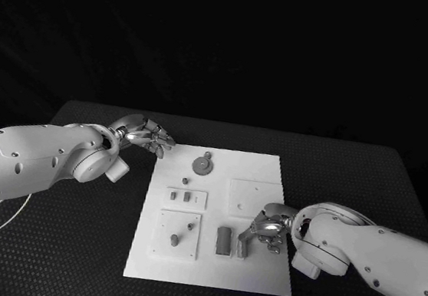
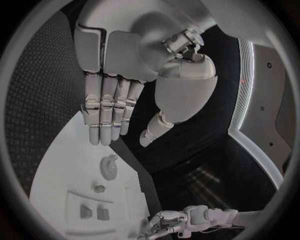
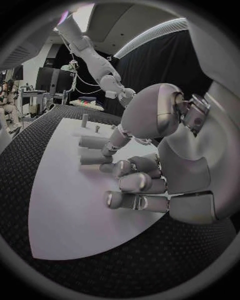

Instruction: Assemble the parts on the task board

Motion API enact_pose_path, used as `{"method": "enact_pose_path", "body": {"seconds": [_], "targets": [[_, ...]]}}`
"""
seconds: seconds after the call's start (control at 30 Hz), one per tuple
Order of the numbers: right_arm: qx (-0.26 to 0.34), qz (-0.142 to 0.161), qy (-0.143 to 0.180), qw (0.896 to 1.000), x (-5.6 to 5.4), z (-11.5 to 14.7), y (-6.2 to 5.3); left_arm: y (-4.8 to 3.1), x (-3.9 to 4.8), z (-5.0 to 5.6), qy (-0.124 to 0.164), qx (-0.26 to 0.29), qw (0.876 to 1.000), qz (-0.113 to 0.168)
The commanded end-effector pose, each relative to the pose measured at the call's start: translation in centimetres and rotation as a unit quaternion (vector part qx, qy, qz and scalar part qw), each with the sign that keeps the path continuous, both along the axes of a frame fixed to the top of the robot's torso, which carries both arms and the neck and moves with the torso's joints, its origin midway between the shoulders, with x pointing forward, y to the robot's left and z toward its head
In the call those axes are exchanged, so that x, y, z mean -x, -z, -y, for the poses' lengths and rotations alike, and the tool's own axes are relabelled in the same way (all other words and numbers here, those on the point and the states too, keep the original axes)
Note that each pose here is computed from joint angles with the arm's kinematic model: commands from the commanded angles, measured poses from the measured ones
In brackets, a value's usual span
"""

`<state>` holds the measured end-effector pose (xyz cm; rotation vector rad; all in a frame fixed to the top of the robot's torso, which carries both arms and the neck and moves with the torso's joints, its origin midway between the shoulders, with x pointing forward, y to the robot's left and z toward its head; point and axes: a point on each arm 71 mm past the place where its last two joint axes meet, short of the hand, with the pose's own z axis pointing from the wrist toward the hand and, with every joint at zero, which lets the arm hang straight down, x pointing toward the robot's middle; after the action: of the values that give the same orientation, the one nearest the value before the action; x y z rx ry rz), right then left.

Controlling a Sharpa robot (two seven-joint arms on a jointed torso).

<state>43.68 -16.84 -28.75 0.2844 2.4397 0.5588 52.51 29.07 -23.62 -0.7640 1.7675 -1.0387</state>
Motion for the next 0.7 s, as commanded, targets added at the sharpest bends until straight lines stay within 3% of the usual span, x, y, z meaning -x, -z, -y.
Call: {"method": "enact_pose_path", "body": {"seconds": [0.03,0.7], "targets": [[-0.009,-0.008,-0.007,1.000,0.20,-0.48,0.14,-0.07,0.02,0.20,0.006,0.006,1.000,-0.001],[-0.013,-0.010,-0.012,1.000,0.24,-0.67,0.22,-0.10,0.01,0.16,0.005,0.006,1.000,0.001]]}}
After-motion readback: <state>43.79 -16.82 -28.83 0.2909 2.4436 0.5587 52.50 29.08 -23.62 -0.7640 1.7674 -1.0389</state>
